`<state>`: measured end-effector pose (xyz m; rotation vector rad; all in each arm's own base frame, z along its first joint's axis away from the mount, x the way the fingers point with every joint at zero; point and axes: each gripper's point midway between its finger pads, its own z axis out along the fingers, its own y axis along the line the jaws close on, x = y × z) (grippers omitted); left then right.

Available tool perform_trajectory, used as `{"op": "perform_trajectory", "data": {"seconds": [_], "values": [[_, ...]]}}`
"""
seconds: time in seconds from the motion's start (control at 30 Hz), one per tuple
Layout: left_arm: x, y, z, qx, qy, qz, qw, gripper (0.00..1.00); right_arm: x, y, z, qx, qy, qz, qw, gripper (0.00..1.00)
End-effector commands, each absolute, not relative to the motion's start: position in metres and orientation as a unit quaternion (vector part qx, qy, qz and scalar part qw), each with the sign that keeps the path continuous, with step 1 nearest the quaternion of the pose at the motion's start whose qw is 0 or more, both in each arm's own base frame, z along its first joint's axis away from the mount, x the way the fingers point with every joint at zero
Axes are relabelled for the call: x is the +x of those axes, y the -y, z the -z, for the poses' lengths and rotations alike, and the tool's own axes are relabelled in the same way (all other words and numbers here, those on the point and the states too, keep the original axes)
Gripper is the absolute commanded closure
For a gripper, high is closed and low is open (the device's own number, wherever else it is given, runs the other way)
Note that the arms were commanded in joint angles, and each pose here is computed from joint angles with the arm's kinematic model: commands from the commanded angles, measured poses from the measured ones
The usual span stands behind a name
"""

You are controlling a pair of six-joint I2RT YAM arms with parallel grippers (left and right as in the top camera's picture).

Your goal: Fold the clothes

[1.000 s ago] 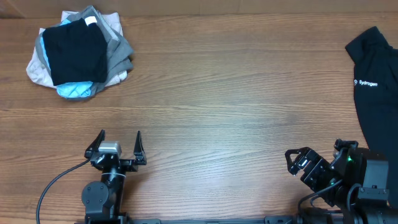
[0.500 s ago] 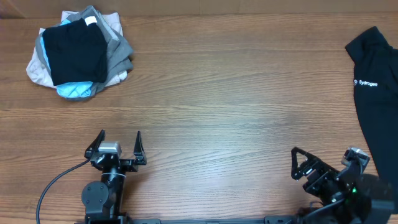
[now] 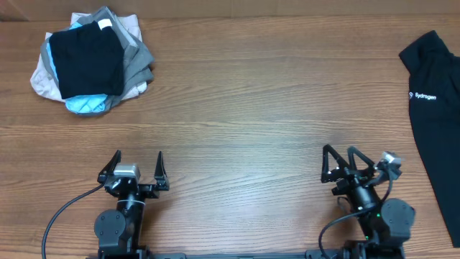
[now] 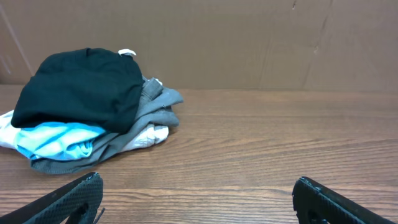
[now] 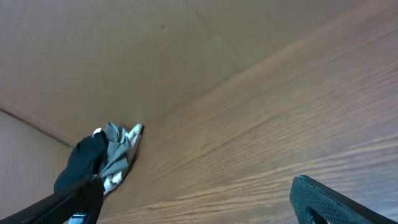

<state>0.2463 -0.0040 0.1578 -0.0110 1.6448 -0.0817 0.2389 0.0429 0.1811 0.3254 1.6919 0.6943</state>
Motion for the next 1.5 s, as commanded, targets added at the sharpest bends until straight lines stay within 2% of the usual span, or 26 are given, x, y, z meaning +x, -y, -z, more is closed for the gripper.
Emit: {"op": "perform_trajectory", "data": {"seconds": [0.0, 0.37, 0.63, 0.93, 1.47], "values": [[0.246, 0.001, -0.158, -0.01, -0.73, 0.033, 0.682, 0.0, 0.243, -0.034, -0.17, 0.16, -0.719, -0.277, 0.617, 0.0], [0.246, 0.001, -0.158, -0.01, -0.73, 0.033, 0.682, 0.0, 0.245, -0.008, -0.172, 0.184, -0.696, -0.207, 0.663, 0.0], [0.246, 0.001, -0.158, -0.01, -0.73, 0.033, 0.682, 0.0, 0.245, -0.005, -0.203, 0.168, -0.645, -0.206, 0.717, 0.0], [0.246, 0.001, -0.158, -0.01, -0.73, 0.033, 0.682, 0.0, 0.246, -0.005, -0.169, 0.138, -0.702, -0.154, 0.681, 0.0], [0.246, 0.001, -0.158, -0.01, -0.73, 0.033, 0.682, 0.0, 0.246, -0.007, -0.17, 0.127, -0.704, -0.15, 0.682, 0.0]]}}
